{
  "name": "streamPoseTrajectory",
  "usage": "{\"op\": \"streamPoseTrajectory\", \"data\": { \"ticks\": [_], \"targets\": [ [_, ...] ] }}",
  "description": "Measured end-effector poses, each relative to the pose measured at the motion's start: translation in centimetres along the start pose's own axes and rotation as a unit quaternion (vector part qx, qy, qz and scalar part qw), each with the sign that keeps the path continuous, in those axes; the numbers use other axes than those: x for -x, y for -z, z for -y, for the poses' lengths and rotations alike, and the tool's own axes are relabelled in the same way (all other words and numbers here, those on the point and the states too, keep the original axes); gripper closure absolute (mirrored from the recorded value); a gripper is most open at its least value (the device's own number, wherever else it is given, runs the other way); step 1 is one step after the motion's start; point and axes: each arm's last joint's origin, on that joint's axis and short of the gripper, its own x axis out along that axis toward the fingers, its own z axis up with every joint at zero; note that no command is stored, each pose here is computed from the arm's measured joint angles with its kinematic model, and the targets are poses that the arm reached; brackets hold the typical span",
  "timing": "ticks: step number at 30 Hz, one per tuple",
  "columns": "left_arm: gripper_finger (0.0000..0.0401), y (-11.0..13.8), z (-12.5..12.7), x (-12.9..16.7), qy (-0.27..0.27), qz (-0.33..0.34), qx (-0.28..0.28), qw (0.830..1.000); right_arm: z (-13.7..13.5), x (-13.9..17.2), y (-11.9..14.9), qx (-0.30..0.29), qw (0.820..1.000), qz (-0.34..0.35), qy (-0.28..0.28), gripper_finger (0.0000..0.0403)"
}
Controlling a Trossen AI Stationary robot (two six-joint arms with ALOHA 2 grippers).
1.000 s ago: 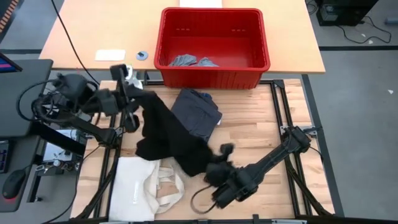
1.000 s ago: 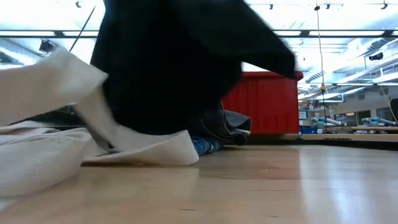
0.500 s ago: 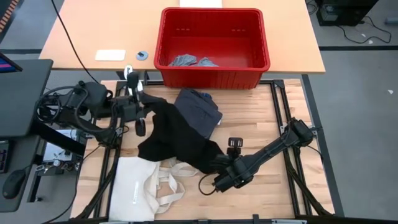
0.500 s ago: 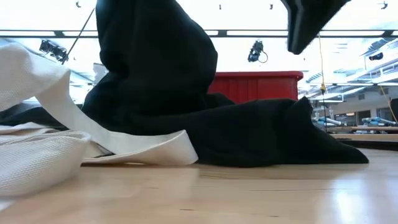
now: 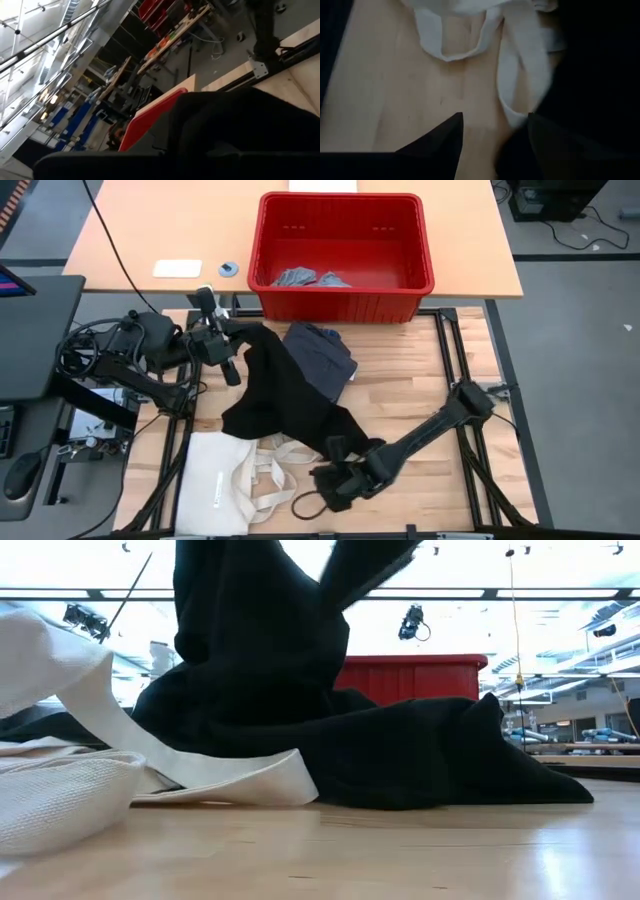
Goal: Fold Laundry from Bin
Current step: Fold the black shirt
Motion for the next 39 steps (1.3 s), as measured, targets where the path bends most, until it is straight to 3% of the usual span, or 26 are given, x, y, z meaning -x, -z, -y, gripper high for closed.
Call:
{"op": "streamPoseTrajectory", "data": {
  "ticks": [4,8,15,24,28,34,39],
  "targets": [
    [0.0372,0.0,0.0,0.0,-0.001,-0.001,0.000,1.000,-0.9,-3.7,0.8,-0.025,0.999,-0.033,-0.024,0.0193],
    [0.0372,0.0,0.0,0.0,-0.001,-0.002,0.000,1.000,-1.2,-6.1,2.2,-0.039,0.996,-0.082,-0.014,0.0207],
    [0.0372,0.0,0.1,-0.1,0.000,-0.004,-0.001,1.000,0.2,-6.3,3.3,-0.076,0.988,-0.119,0.056,0.0215],
    [0.0372,0.1,0.2,-0.1,0.003,-0.007,-0.005,1.000,0.9,-7.8,4.4,-0.093,0.987,-0.124,0.040,0.0219],
    [0.0372,0.1,0.2,-0.1,0.002,-0.009,-0.006,1.000,1.0,-8.1,4.6,-0.108,0.986,-0.123,0.040,0.0261],
    [0.0372,0.1,0.2,-0.1,0.000,-0.010,0.004,1.000,1.0,-8.0,4.7,-0.109,0.985,-0.131,0.037,0.0385],
    [0.0372,0.1,0.1,0.1,0.000,-0.008,0.046,0.999,1.9,-4.9,4.5,-0.115,0.981,-0.149,0.044,0.0384]
  ]
}}
